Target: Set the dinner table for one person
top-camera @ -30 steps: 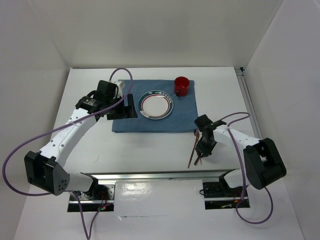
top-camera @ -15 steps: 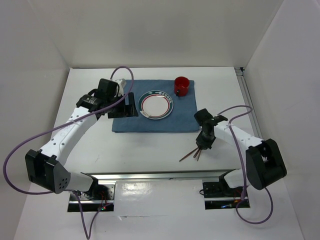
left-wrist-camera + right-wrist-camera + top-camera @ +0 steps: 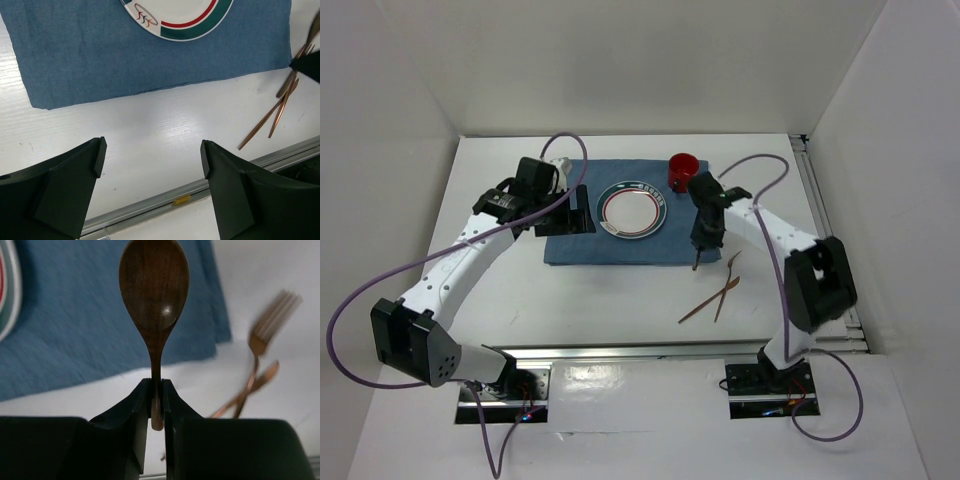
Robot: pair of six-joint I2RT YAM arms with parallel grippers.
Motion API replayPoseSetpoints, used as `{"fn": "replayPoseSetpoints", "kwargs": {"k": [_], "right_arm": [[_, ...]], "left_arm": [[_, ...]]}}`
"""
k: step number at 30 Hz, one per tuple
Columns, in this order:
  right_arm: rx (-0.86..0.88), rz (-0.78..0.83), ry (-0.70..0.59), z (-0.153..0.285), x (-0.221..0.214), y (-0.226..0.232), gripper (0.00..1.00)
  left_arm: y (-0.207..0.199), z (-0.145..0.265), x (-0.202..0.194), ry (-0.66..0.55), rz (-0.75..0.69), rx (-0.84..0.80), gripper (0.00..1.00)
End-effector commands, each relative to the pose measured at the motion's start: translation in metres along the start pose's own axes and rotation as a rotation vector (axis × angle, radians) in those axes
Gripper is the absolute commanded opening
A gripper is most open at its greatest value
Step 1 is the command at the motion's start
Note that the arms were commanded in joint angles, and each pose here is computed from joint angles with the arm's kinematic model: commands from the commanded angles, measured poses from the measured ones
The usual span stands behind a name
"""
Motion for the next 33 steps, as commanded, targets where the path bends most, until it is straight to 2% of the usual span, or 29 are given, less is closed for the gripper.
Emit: {"fn": "replayPoseSetpoints", "kwargs": {"k": [1, 4, 11, 14, 15, 17, 18, 19, 21, 24, 29, 32, 33], "right_arm": [[0.049, 0.152, -0.056, -0.017, 0.031, 0.036, 0.0], [0.089, 0.202, -0.051, -0.033, 0.049, 0.057, 0.0], [0.064, 0.218, -0.034, -0.079, 0.068, 0.078, 0.0], [0.068, 0.228, -0.025, -0.091, 0.068, 0.084, 0.08], [0.064, 0.23, -0.02, -0.093, 0.068, 0.084, 0.15], [0.061, 0.231, -0.016, -0.093, 0.068, 0.085, 0.21], [0.062, 0.23, -0.017, -0.089, 0.069, 0.084, 0.39], [0.063, 0.23, -0.018, -0.086, 0.068, 0.083, 0.46], [0.095, 0.212, -0.042, -0.069, 0.072, 0.084, 0.51], [0.2, 0.159, -0.065, -0.039, 0.084, 0.081, 0.52], [0.178, 0.05, -0.12, -0.005, 0.094, 0.037, 0.55], [0.147, -0.02, -0.119, 0.013, 0.072, -0.007, 0.53], [0.108, -0.03, -0.062, 0.001, 0.046, -0.028, 0.53]], "left_arm": [[-0.003, 0.009, 0.016, -0.046, -0.037, 0.005, 0.94], [-0.002, 0.008, 0.016, -0.05, -0.037, 0.015, 0.94], [-0.001, 0.01, 0.018, -0.053, -0.037, 0.024, 0.94], [-0.002, 0.012, 0.018, -0.053, -0.037, 0.024, 0.94], [0.0, 0.012, 0.019, -0.056, -0.037, 0.032, 0.94], [0.0, 0.009, 0.018, -0.047, -0.036, 0.035, 0.94], [0.0, 0.009, 0.018, -0.047, -0.036, 0.035, 0.94], [0.0, 0.009, 0.018, -0.047, -0.036, 0.035, 0.94], [-0.001, 0.01, 0.018, -0.044, -0.036, 0.027, 0.94], [-0.001, 0.01, 0.018, -0.044, -0.036, 0.026, 0.94], [-0.002, 0.007, 0.016, -0.032, -0.035, 0.021, 0.94], [-0.001, 0.005, 0.016, -0.034, -0.035, 0.02, 0.94], [-0.001, 0.005, 0.016, -0.034, -0.035, 0.02, 0.94]]}}
Point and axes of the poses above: each gripper's point midway between its finger pads, its own z axis back along the fingers, its own y axis along the line the jaws close on, x = y × z, the point moved 2 cm from there along z, back along the fingers, and after that the axes turned 5 degrees about -z, right-handed, at the moved point
